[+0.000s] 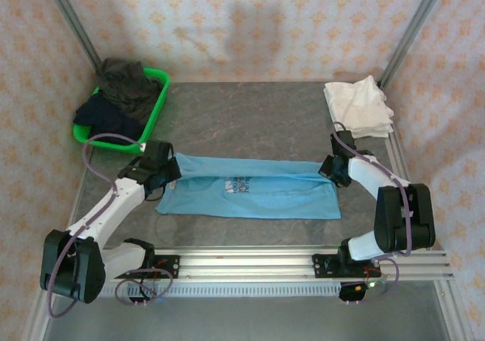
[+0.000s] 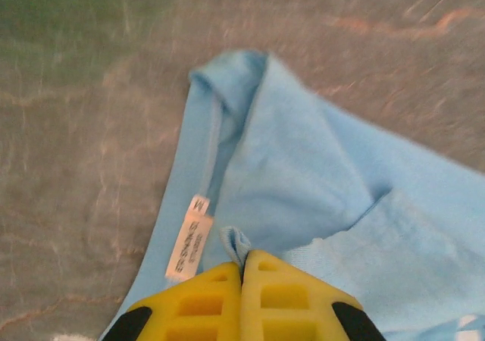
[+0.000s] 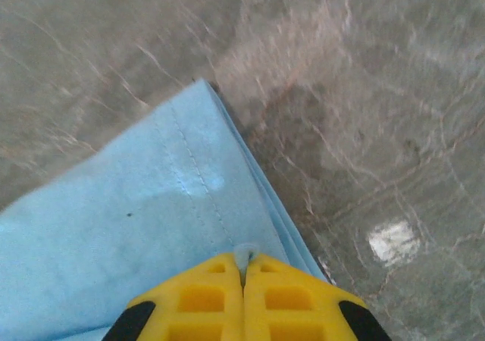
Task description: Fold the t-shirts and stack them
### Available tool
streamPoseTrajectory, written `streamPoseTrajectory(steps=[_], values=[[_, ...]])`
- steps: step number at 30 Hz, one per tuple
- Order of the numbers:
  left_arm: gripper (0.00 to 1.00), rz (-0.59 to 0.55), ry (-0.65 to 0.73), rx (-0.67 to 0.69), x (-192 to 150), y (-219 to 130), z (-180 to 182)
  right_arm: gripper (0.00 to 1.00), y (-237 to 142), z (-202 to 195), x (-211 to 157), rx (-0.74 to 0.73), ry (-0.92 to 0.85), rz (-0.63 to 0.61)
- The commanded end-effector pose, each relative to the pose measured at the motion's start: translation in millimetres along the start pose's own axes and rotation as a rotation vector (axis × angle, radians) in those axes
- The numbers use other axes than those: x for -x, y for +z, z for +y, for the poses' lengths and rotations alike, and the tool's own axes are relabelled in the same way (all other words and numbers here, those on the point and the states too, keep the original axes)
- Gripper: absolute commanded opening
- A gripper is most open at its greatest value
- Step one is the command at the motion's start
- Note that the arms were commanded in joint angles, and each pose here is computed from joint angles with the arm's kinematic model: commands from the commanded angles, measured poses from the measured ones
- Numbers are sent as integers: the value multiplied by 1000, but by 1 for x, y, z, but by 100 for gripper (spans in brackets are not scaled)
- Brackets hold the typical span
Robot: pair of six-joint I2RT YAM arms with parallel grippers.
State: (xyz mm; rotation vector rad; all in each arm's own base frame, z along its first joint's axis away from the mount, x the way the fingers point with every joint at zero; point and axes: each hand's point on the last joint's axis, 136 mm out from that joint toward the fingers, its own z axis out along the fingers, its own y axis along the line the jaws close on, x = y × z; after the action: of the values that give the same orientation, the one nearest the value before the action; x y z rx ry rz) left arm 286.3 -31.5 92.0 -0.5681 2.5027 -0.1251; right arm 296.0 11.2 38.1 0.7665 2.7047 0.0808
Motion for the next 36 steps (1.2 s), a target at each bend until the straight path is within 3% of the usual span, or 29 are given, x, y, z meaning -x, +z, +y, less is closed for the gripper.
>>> streamPoseTrajectory(steps=[1,3,9,13,16,25,30,36], values=[[0,7,-24,59,-11,6,14,15,-4,-12,-7,-39,22,13],[0,6,-27,74,-14,4,19,26,-9,-15,-10,-41,27,10],[0,11,-43,74,-26,3,26,32,-39,-17,-6,-1,60,-67],[0,21,-43,59,-32,2,26,39,-57,1,0,114,79,-130],[0,17,-36,41,-34,1,24,43,-51,10,-3,128,66,-119],[0,0,-10,13,-24,-14,9,44,-4,-3,-25,13,58,1],[0,-44,0,25,-1,-33,3,51,-4,-17,-35,-31,72,2],[0,-66,0,24,10,-40,-1,53,-9,-8,-42,41,105,-22]])
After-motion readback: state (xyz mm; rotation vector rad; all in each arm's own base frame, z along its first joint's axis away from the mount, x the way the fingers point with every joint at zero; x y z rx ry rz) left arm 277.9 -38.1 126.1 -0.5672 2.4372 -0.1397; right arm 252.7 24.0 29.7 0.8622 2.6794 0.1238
